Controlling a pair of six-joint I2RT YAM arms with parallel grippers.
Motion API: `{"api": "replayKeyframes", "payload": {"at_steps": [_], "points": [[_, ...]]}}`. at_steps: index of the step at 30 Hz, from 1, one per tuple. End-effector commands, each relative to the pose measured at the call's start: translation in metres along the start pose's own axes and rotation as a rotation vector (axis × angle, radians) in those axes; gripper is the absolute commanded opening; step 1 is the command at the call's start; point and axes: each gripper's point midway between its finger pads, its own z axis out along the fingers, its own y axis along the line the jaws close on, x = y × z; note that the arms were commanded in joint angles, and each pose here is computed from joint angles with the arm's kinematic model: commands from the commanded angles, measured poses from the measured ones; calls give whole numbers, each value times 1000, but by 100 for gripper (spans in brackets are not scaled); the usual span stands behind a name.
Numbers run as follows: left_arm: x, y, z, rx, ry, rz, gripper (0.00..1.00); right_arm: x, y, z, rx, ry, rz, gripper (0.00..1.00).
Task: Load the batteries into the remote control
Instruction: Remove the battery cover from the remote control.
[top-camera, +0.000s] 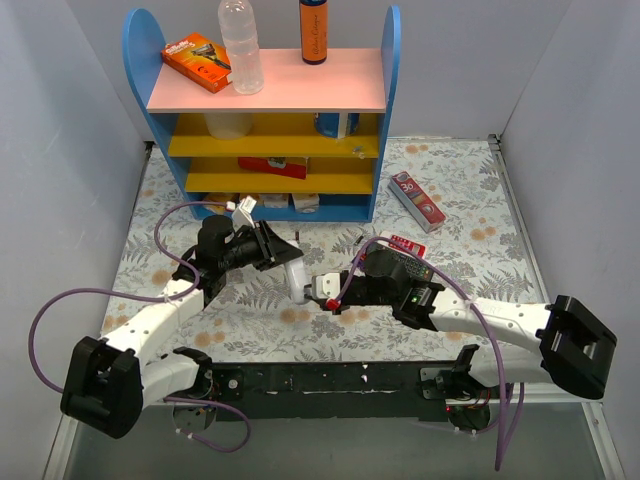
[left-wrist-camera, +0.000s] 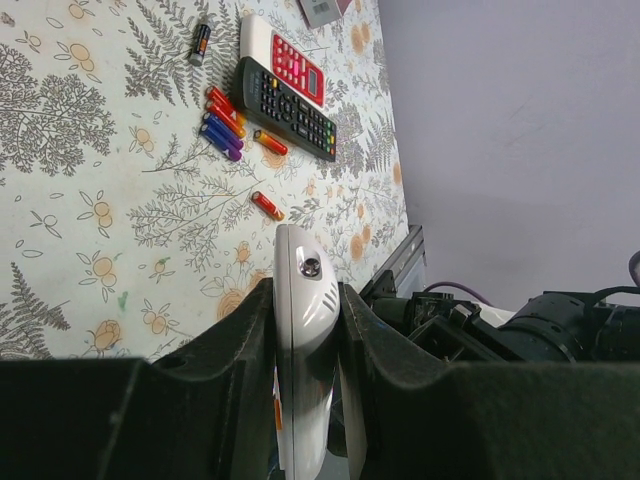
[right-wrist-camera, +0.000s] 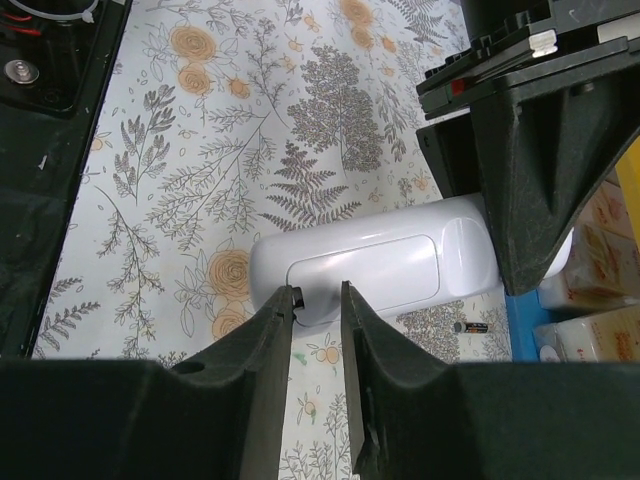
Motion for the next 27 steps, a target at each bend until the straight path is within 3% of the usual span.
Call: {"api": "replayKeyframes", "payload": {"at_steps": [1,8,18,27], "points": [[-4,-18,-2,53,11,12,0,-19,-24,3,88,-49,-38,32],[3,-3,4,14,48,-6,0,-11,-43,-7,243,-38,-71,17],[2,31,13,-117,40,-11,0,1,-51,-7,313,-29,-79,14],[-17,58,35,-200,-40,-72,0,44,-35,7,271,70,-43,14]]}}
